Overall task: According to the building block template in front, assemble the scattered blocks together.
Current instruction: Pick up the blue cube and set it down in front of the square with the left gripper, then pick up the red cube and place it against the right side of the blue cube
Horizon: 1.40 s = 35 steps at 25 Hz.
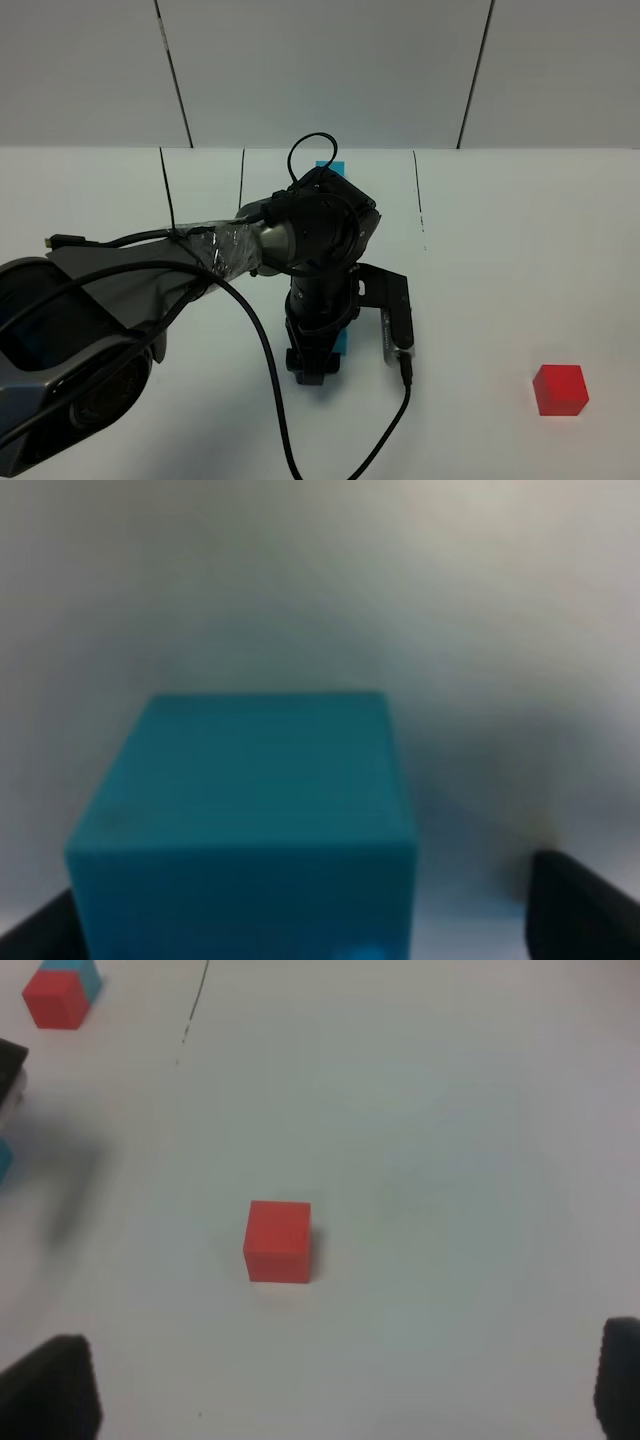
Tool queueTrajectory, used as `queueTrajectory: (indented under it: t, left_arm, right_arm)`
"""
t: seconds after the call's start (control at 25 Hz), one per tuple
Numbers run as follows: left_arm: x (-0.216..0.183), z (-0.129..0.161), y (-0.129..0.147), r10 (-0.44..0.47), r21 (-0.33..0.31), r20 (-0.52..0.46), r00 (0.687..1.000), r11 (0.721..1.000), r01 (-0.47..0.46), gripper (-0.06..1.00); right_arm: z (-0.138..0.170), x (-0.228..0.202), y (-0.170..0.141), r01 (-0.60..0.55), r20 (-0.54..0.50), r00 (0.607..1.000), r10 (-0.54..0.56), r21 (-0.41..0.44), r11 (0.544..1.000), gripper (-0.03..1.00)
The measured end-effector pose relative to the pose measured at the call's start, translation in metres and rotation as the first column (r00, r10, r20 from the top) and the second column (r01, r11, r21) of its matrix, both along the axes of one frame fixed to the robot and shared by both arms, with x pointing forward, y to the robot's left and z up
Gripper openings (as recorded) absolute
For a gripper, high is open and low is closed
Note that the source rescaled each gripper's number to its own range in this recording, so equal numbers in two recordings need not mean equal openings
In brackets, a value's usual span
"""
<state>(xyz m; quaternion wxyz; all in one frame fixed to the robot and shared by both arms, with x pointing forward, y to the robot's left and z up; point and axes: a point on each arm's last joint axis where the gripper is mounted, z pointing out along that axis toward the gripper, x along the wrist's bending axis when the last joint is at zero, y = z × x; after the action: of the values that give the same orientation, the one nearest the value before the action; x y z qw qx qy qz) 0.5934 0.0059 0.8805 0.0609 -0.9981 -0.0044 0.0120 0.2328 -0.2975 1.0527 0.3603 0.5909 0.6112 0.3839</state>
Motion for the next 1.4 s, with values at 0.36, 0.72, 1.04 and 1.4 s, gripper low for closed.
queueTrajectory:
  t: [0.36,0.72,1.04,1.4]
  left_arm:
    - [0.000,0.031,0.001,0.008,-0.036,0.047,0.999,0.999,-0.006,0.98]
    - [-0.012,0.105,0.010,0.105,-0.103,0.116,0.988,0.990,-0.093,0.90]
    - [-0.004,0.194,0.069,0.571,-0.322,0.181,0.800,0.804,-0.501,0.86]
    - [-0.054,0.257,0.217,0.891,-0.430,0.166,0.422,0.451,-0.782,0.86]
  right_arm:
    - [0.000,0.000,0.000,0.000,0.000,1.000,0.000,0.000,1.000,1.00]
    - [0.000,0.000,0.000,0.000,0.000,1.000,0.000,0.000,1.000,1.00]
    - [0.000,0.000,0.000,0.000,0.000,1.000,0.000,0.000,1.000,1.00]
    - [0.000,0.000,0.000,0.000,0.000,1.000,0.000,0.000,1.000,1.00]
